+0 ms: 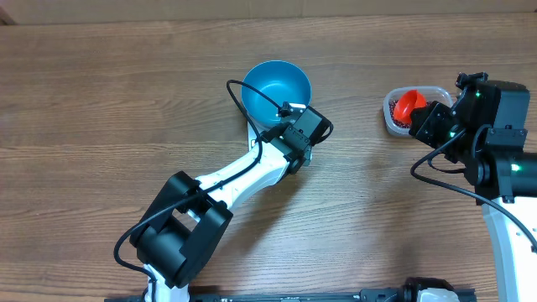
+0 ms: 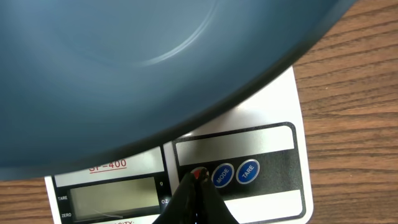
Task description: Scoop item into bowl and weigh 150g on scale
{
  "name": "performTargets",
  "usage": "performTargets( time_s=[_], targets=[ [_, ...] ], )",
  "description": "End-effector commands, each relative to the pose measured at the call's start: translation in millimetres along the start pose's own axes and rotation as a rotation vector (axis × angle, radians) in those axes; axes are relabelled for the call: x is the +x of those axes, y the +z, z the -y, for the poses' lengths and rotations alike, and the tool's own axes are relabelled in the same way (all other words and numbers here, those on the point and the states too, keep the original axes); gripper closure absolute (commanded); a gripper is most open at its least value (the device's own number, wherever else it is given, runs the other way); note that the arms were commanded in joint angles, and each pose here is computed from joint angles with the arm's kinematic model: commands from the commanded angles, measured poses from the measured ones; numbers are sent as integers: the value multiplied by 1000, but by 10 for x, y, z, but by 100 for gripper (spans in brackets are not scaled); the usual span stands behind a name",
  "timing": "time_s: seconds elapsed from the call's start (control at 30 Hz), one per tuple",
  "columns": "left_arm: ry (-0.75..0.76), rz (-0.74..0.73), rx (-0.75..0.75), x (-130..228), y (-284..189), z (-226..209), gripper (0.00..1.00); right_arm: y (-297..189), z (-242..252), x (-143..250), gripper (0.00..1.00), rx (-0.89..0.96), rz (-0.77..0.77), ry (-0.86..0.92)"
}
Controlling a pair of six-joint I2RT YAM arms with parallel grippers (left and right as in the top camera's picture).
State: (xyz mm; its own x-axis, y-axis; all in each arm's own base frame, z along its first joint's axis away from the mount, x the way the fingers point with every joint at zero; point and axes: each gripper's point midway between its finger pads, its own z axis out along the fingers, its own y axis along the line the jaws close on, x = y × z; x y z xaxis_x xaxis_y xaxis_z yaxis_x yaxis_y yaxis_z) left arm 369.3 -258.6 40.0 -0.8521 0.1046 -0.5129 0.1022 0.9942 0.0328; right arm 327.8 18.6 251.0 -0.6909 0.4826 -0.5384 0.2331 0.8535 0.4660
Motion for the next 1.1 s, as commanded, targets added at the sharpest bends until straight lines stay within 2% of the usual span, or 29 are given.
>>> performTargets(
  time_s=[0.0, 1.07],
  targets=[
    [-4, -16, -28, 81, 122, -47, 96, -45, -6, -81, 96, 4, 28, -8],
    [-44, -27, -43, 117, 275, -88, 95, -45, 18, -61, 96, 16, 20, -5]
  ],
)
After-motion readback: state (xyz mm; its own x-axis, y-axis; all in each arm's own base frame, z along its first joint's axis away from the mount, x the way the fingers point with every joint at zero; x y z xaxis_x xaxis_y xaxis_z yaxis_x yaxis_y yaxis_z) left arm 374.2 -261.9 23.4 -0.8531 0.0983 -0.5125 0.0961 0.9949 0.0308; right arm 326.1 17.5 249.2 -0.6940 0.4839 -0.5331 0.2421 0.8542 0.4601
